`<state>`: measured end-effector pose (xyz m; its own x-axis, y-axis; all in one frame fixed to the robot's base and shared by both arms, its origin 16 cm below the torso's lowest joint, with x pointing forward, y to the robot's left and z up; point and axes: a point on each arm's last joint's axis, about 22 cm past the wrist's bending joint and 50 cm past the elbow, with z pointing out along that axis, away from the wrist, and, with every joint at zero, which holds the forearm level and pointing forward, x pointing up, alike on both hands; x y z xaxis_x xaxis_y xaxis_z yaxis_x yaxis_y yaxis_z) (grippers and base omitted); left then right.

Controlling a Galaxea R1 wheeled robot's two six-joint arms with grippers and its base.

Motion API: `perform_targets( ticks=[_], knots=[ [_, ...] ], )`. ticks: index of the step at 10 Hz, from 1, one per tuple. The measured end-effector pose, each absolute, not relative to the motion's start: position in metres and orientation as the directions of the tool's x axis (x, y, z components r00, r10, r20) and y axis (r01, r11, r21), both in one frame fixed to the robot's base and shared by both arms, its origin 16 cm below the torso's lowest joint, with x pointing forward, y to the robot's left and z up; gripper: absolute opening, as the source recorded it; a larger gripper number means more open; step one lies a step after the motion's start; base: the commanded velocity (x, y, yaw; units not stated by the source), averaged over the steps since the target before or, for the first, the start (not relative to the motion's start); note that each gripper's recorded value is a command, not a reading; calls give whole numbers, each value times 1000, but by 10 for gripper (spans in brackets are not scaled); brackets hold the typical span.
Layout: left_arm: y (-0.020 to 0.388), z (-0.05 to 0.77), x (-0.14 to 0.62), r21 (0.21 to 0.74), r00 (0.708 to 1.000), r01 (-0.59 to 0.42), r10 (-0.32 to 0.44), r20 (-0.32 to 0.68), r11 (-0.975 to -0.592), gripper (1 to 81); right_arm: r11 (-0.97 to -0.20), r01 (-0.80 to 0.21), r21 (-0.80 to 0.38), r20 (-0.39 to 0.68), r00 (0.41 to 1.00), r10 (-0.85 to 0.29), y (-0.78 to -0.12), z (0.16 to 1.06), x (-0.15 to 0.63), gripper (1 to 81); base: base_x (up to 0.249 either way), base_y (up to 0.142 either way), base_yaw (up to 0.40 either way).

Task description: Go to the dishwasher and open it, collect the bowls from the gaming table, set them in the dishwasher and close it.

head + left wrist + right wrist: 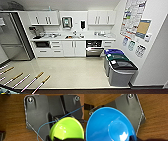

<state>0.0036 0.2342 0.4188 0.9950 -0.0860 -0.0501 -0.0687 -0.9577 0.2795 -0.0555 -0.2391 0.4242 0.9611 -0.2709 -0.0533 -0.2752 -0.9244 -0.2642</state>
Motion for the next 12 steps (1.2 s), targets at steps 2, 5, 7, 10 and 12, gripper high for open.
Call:
perform_targets(
  ticks=[2,5,7,10,12],
  knots=[
    [235,419,4,279,995,-68,-86,-51,-958,10,-924,-275,-265,-53,961,-271,-238,424,-55,10,200,0,0],
    [235,419,4,279,995,-68,-86,-51,-958,10,-924,-275,-265,-53,961,-271,-238,424,-56,10,200,0,0],
    [235,419,4,279,995,-68,-86,-51,-958,10,-924,-275,-265,-53,961,-271,-238,424,-55,10,200,0,0],
    [235,419,4,279,995,-68,-86,-51,-958,10,-924,-275,-265,-53,961,-271,-238,424,-55,10,200,0,0],
    [235,419,3,279,995,-68,-86,-51,-958,10,-924,-275,-265,-53,961,-270,-239,424,-56,10,200,0,0]
  ],
)
